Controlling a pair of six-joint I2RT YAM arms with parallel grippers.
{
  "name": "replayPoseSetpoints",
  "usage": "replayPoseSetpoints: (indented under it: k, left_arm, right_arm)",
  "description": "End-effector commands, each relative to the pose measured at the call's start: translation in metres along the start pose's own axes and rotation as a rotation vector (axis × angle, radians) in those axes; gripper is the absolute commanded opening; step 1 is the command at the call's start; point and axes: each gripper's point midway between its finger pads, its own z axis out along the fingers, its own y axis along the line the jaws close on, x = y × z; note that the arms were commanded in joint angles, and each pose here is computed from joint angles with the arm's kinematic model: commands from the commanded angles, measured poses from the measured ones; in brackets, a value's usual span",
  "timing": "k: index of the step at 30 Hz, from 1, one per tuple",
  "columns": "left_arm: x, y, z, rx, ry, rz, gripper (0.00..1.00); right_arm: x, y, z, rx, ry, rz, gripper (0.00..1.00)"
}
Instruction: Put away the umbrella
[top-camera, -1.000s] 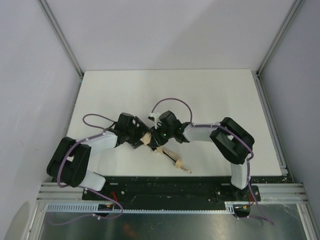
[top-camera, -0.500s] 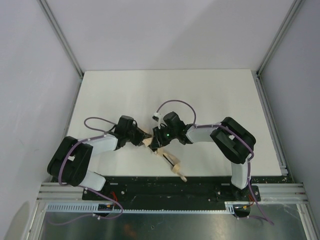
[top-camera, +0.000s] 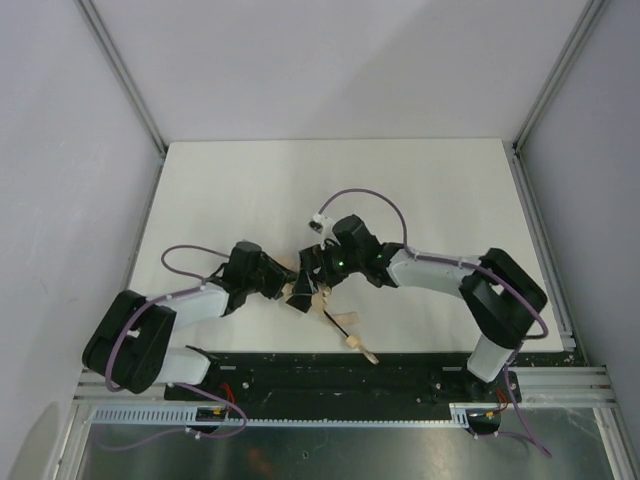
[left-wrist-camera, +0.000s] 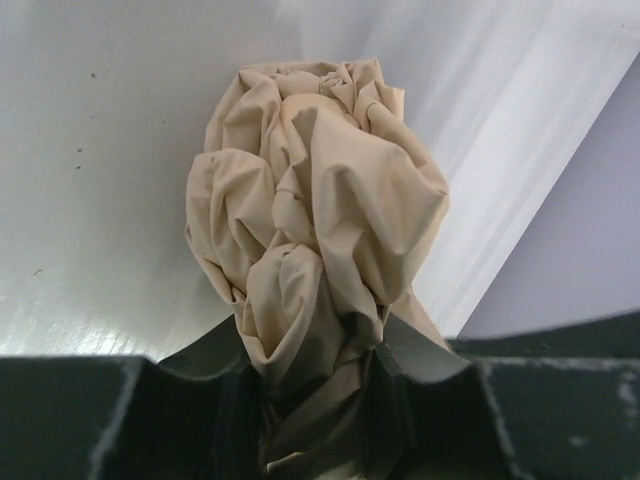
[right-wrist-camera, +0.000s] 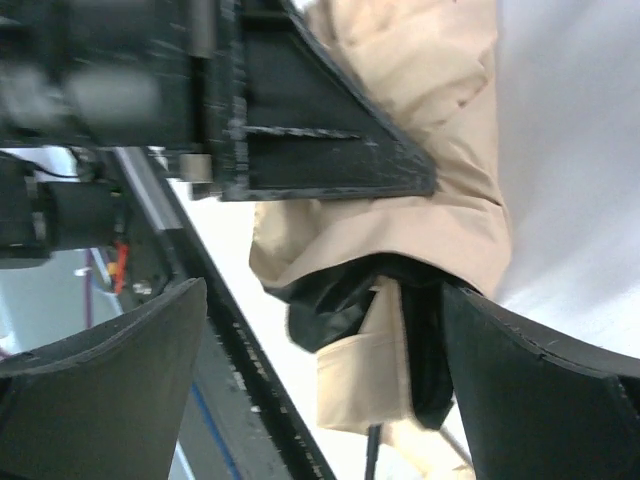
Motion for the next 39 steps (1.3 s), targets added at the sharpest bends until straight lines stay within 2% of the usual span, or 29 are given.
replayPoseSetpoints:
  k: [1, 6, 13, 18, 23, 26, 29, 34, 39]
  left_arm:
    - [-0.014, -0.015, -0.011, 0.054, -0.078, 0.028, 0.00]
    - [-0.028, -0.062, -0.033, 0.223, -0.130, 0.066, 0.00]
    - [-0.047, -0.128, -0.085, 0.514, -0.233, 0.118, 0.00]
    - [-0.060, -0.176, -0.140, 0.761, -0.328, 0.172, 0.00]
    - [-0.062, -0.229, -0.210, 1.010, -0.415, 0.256, 0.00]
    - [-0.059, -0.257, -0.252, 1.150, -0.461, 0.306, 0.00]
    - [-0.055, -0.282, -0.283, 1.263, -0.466, 0.335, 0.00]
    - [-0.053, -0.311, -0.315, 1.399, -0.443, 0.320, 0.00]
    - [-0.056, -0.324, -0.325, 1.487, -0.387, 0.244, 0.00]
  right_arm:
    - [-0.051, 0.054, -0.040, -0.108, -0.152, -0.034, 0.99]
    - [-0.080, 0.077, -0.085, -0.125, -0.256, -0.012, 0.99]
    - [-0.107, 0.057, -0.144, -0.004, -0.390, 0.133, 0.99]
    - [-0.133, 0.032, -0.198, 0.050, -0.541, 0.320, 0.99]
    - [-0.136, -0.006, -0.231, 0.072, -0.568, 0.408, 0.99]
    - [-0.137, -0.023, -0.258, 0.075, -0.649, 0.418, 1.00]
    - [-0.129, -0.044, -0.270, 0.072, -0.671, 0.516, 0.99]
    - [-0.121, -0.034, -0.242, -0.140, -0.590, 0.743, 0.99]
    - [-0.136, 0.023, -0.218, -0.463, -0.594, 0.911, 0.96]
